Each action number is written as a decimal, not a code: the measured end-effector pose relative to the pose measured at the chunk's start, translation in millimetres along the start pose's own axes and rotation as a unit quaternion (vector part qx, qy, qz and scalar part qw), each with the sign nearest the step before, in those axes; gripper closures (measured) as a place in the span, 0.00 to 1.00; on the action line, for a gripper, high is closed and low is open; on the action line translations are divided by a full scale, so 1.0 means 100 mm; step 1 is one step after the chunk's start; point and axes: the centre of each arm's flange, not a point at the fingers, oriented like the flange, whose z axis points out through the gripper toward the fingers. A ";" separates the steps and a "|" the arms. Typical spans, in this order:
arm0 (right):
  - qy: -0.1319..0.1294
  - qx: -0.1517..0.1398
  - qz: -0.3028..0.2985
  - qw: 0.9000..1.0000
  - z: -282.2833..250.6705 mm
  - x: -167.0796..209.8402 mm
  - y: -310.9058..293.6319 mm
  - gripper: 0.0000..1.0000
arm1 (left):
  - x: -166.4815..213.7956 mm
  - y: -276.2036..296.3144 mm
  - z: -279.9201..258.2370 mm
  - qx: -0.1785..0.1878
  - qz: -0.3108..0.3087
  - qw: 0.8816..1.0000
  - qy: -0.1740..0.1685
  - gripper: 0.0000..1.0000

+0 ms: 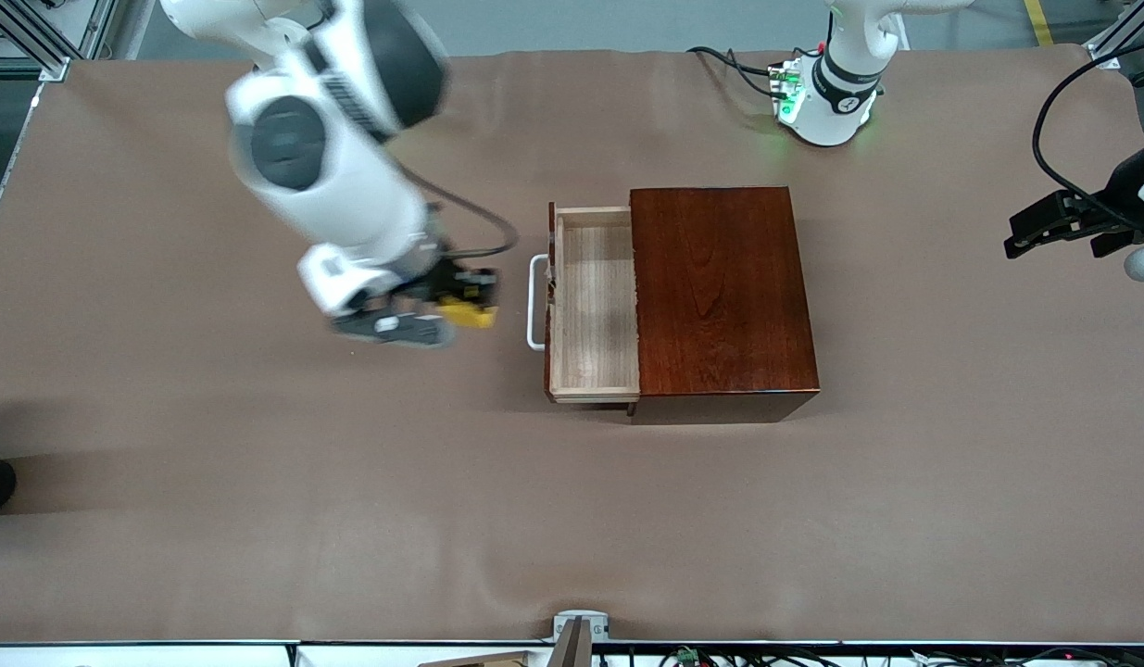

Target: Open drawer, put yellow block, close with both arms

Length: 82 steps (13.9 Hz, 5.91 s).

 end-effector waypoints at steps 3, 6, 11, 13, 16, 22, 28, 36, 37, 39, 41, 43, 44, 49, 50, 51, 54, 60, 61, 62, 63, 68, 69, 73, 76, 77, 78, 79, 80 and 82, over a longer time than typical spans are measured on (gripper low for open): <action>0.001 0.011 0.008 1.000 0.58 -0.05 -0.33 0.44 | 0.00 0.00 0.00 0.000 0.000 1.000 0.000 0.00; 0.000 0.014 0.010 1.000 1.01 -0.01 -0.43 0.44 | 0.00 0.06 -0.01 0.000 0.006 1.000 0.001 0.00; 0.008 0.021 0.005 1.000 1.49 -0.02 -0.57 0.44 | -0.01 0.15 -0.01 0.000 0.014 1.000 0.001 0.00; 0.012 0.024 0.002 1.000 1.71 -0.04 -0.64 0.44 | -0.01 0.13 -0.01 0.000 0.012 1.000 0.001 0.00; 0.018 0.028 -0.003 0.999 1.98 -0.09 -0.72 0.44 | -0.01 0.12 -0.01 0.000 0.011 1.000 0.001 0.00; 0.015 0.047 0.017 0.999 1.74 -0.03 -0.75 0.01 | 0.00 0.11 -0.02 0.000 0.011 1.000 0.003 0.00; -0.025 0.018 0.032 0.999 0.39 0.10 -0.23 0.00 | 0.00 0.11 -0.02 -0.001 0.011 1.000 0.003 0.00; -0.047 -0.065 -0.010 0.997 -1.03 1.09 2.87 0.00 | 0.00 0.12 -0.02 -0.001 0.011 1.000 0.004 0.00; -0.048 -0.066 -0.016 0.997 -1.12 1.10 3.24 0.00 | 0.00 0.12 -0.02 -0.001 0.012 1.000 0.004 0.00; -0.046 -0.072 -0.017 0.996 -1.24 1.05 3.77 0.00 | 0.00 0.14 -0.02 -0.001 0.013 1.000 0.004 0.00; -0.038 -0.082 -0.017 0.996 -1.34 0.99 4.04 0.00 | 0.00 0.17 -0.02 0.000 0.016 1.000 0.004 0.00; -0.028 -0.083 -0.015 0.996 -1.39 0.94 4.12 0.00 | -0.01 0.20 -0.01 0.000 0.018 1.000 0.004 0.00; -0.019 -0.082 -0.015 0.996 -1.40 0.91 4.13 0.00 | -0.01 0.22 -0.01 0.000 0.020 1.000 0.003 0.00; -0.003 -0.081 -0.030 0.996 -1.41 0.72 4.16 0.00 | 0.05 0.44 0.13 0.001 0.039 0.999 -0.009 0.00; -0.002 -0.081 -0.037 0.996 -1.45 0.70 4.19 0.00 | 0.07 0.48 0.18 0.001 0.042 0.999 -0.014 0.00; 0.000 -0.080 -0.039 0.996 -1.49 0.69 4.22 0.00 | 0.10 0.52 0.24 -0.003 0.040 0.999 -0.020 0.00; 0.001 -0.080 -0.036 0.996 -1.55 0.68 4.31 0.00 | 0.20 0.83 0.51 -0.017 -0.002 0.999 -0.045 0.00; 0.001 -0.080 -0.037 0.996 -1.55 0.68 4.30 0.00 | 0.08 2.23 1.07 0.008 -0.107 0.991 -0.084 0.00; 0.001 -0.080 -0.038 0.996 -1.55 0.68 4.30 0.00 | 0.02 2.48 1.13 0.014 -0.119 0.989 -0.086 0.00; 0.001 -0.080 -0.038 0.996 -1.54 0.68 4.29 0.00 | -0.04 2.75 1.19 0.018 -0.132 0.988 -0.083 0.00; 0.001 -0.080 -0.038 0.996 -1.54 0.68 4.29 0.00 | -0.09 3.00 1.26 0.018 -0.149 0.986 -0.076 0.00; 0.001 -0.080 -0.039 0.996 -1.54 0.68 4.28 0.00 | -0.36 4.04 1.49 -0.017 -0.276 0.961 -0.026 0.00; 0.001 -0.080 -0.039 0.996 -1.54 0.68 4.28 0.00 | -0.41 4.19 1.51 -0.029 -0.295 0.955 -0.018 0.00; 0.001 -0.080 -0.040 0.996 -1.54 0.68 4.27 0.00 | -0.64 4.77 1.63 -0.058 -0.384 0.921 -0.008 0.00; 0.001 -0.080 -0.040 0.996 -1.54 0.68 4.27 0.00 | -0.81 5.16 1.85 -0.076 -0.464 0.882 -0.011 0.00; 0.001 -0.080 -0.040 0.996 -1.54 0.68 4.27 0.00 | -0.84 5.26 1.93 -0.084 -0.494 0.865 -0.012 0.00; 0.001 -0.080 -0.040 0.996 -1.54 0.68 4.27 0.00 | -0.85 5.34 2.01 -0.092 -0.525 0.846 -0.015 0.00; 0.001 -0.080 -0.040 0.996 -1.54 0.68 4.27 0.00 | -0.87 5.41 2.10 -0.098 -0.556 0.825 -0.018 0.00; 0.001 -0.080 -0.040 0.996 -1.54 0.68 4.27 0.00 | -0.87 5.47 2.20 -0.101 -0.583 0.806 -0.021 0.00; 0.001 -0.080 -0.041 0.996 -1.54 0.68 4.26 0.00 | -0.86 5.55 2.41 -0.100 -0.632 0.768 -0.029 0.00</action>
